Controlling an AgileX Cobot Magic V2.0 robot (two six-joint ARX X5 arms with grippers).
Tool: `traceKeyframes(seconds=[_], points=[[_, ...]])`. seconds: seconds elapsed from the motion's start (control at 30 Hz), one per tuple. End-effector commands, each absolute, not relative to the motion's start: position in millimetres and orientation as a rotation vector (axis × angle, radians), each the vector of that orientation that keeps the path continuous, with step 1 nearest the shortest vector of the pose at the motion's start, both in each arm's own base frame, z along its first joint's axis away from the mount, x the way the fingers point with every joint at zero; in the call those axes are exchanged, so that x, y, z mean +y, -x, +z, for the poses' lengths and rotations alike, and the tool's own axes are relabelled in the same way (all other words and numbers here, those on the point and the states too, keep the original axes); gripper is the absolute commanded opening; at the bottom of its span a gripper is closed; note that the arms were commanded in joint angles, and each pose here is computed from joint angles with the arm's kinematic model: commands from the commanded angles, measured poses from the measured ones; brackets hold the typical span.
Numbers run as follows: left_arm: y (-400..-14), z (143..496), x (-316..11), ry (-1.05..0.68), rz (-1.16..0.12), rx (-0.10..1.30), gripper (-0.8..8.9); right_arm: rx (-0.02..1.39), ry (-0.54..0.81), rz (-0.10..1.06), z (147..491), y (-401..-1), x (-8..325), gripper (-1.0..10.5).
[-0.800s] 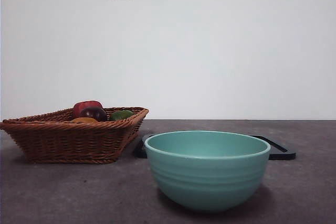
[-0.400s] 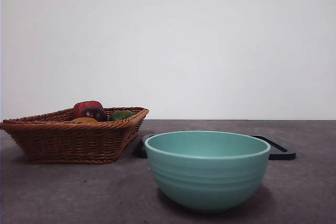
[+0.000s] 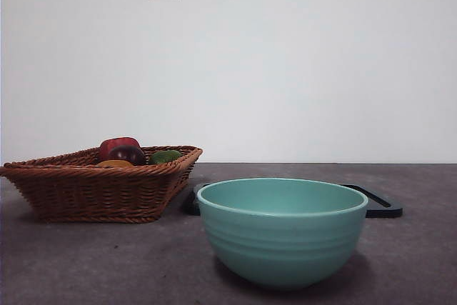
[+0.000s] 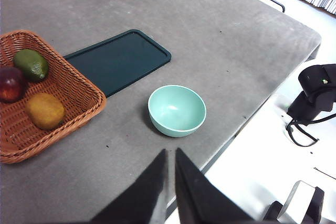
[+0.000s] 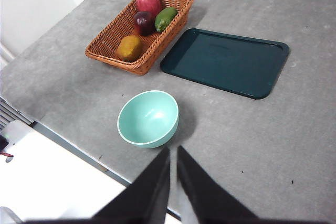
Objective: Pick up the wifruite, put it on the bowl, pick up the plate, put it on desk
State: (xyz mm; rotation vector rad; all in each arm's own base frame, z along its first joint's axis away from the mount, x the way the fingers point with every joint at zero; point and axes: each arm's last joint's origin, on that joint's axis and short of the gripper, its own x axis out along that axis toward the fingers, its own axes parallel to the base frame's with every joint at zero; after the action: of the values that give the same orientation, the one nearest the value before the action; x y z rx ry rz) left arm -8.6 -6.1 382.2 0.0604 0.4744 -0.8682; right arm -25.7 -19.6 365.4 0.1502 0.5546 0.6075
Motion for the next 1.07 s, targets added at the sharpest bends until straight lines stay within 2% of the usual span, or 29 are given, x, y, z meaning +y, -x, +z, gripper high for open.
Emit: traceKeyframes(seconds=[0.03,0.2,0.47,0.6,0.73,0.83,1.07], points=[[9.6,385.4,-5.5,-0.062,-0.879,0.452,0.19,0.543,-0.158,0.617,368.4,26.7,-20.8,0.2],[9.2,384.8,-5.9,-0.057,-0.857,0.456,0.19,0.543,-0.158,0.617,368.4,26.7,-20.8,0.2],[0.4,372.1,-10.1,0.014,-0.65,0.478,0.19,0.543,-0.158,0.617,368.4,26.7,-20.8,0.2],[-23.3,352.8,-14.2,0.012,-0.523,0.306,0.19,0.543,-0.158,0.617,368.4,26.7,-20.8,0.2],[-50.9,318.1,-15.5,0.0,-0.448,0.098,0.19,0.543,-0.158,0.617,368.4,26.7,-20.8,0.2],[-68.3,282.3,-14.3,-0.006,-0.394,0.036,0.19,0.543,-0.158,0.617,368.4,26.7,-20.8,0.2],[-91.0,201.3,-4.2,0.091,-0.078,0.137,0.19,0.543,-0.158,0.617,368.4,26.7,-20.8,0.2]])
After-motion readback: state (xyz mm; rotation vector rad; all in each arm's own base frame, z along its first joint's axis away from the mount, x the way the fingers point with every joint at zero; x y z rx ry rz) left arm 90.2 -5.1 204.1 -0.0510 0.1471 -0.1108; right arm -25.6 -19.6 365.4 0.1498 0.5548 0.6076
